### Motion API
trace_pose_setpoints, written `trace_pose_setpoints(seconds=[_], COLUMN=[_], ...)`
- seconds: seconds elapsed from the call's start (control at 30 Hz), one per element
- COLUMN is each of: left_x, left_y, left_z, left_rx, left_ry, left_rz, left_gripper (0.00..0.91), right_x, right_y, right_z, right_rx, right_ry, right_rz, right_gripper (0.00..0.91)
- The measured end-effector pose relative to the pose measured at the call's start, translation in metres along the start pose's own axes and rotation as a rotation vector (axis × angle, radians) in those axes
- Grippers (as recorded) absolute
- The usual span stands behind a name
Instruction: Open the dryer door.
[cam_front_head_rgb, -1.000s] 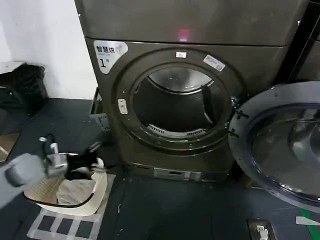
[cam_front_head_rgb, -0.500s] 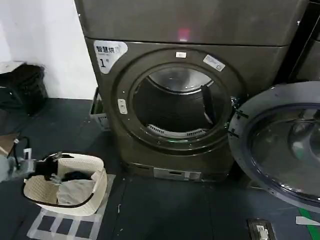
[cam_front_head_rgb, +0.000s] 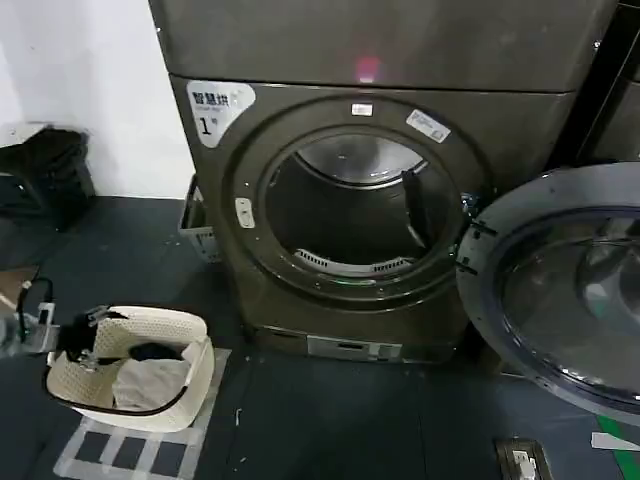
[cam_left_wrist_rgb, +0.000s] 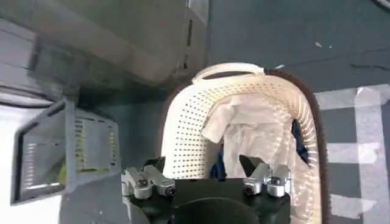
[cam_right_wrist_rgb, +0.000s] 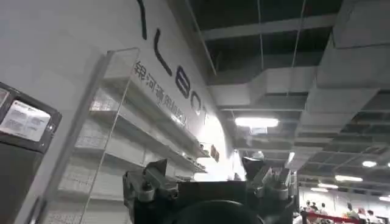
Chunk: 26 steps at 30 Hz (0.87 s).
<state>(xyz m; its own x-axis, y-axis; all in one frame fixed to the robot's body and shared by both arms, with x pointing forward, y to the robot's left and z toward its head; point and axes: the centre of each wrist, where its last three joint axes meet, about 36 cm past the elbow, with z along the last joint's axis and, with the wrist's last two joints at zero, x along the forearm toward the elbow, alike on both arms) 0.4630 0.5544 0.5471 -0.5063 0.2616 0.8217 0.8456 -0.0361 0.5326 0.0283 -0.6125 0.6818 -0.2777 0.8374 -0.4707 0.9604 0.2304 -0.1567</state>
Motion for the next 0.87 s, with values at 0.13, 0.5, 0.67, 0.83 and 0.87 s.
trace_pose_setpoints(seconds=[0.13, 0.5, 0.67, 0.83, 0.87], left_x=[0.0004, -0.0004, 0.0011, 0.0048, 0.0056], left_y=[-0.0009, 0.0001, 0.0006, 0.0047, 0.0051], left_z=[0.0015, 0.0029, 0.0047, 0.0071, 0.0072], left_rx=[-0.002, -0.038, -0.062, -0.095, -0.099], left_ry=[0.003, 0.015, 0.026, 0.036, 0.037], left_rz=[0.007, 0.062, 0.083, 0.085, 0.086], left_gripper=[0.907, 0.907, 0.907, 0.907, 0.907], right_x=[0.0011, 0.0013, 0.0016, 0.0032, 0.0033], right_y=[0.002, 0.0004, -0.0007, 0.0027, 0.003], right_z=[-0.001, -0.0031, -0.0036, -0.0007, -0.0008], right_rx=[-0.002, 0.01, 0.013, 0.009, 0.009], right_ry=[-0.004, -0.004, -0.005, 0.001, 0.001], right_rz=[-0.003, 0.003, 0.006, 0.001, 0.0], right_gripper=[0.907, 0.907, 0.907, 0.907, 0.907])
